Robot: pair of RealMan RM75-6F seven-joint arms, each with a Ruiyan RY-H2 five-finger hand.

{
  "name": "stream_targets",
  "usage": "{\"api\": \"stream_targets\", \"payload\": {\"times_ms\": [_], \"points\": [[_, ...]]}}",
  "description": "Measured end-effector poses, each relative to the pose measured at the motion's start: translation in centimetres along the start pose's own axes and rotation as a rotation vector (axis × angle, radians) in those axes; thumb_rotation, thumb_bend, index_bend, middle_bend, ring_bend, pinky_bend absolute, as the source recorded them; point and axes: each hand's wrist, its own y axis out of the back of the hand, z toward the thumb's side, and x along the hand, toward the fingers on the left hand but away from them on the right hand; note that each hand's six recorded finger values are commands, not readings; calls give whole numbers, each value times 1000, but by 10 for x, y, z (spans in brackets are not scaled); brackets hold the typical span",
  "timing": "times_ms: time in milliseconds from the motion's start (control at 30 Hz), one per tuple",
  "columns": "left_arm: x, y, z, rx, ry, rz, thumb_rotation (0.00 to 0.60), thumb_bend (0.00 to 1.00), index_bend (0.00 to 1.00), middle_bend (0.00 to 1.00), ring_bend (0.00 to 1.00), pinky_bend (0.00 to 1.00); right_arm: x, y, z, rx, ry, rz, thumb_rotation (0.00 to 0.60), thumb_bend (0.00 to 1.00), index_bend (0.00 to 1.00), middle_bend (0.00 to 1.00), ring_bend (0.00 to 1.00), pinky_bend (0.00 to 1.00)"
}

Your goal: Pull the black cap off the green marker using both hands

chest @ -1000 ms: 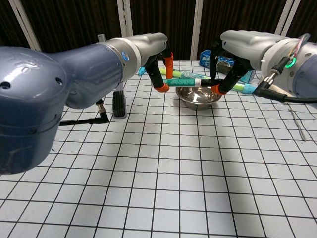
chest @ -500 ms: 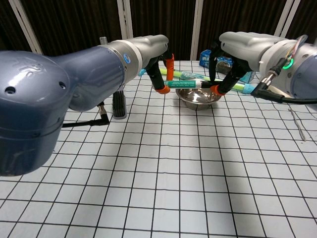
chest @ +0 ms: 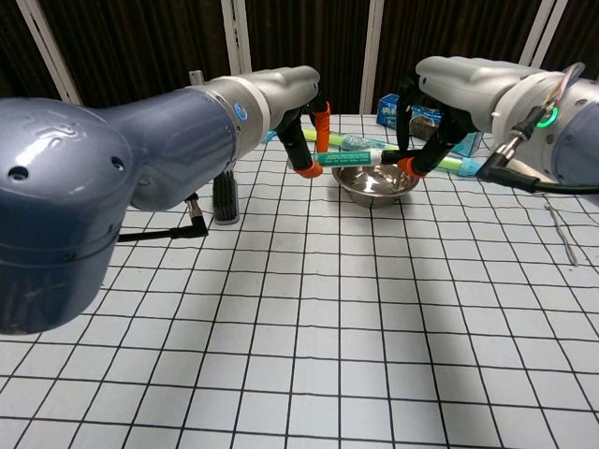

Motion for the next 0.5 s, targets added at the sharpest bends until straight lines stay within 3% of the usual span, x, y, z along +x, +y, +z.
{"api": "stream_targets", "payload": {"times_ms": [500], "points": [[-3,2,-19,-4,25,7,600,543,679,185,0,0,0,-7,-25,8,-37,25,600,438,651,64,94,10]]}}
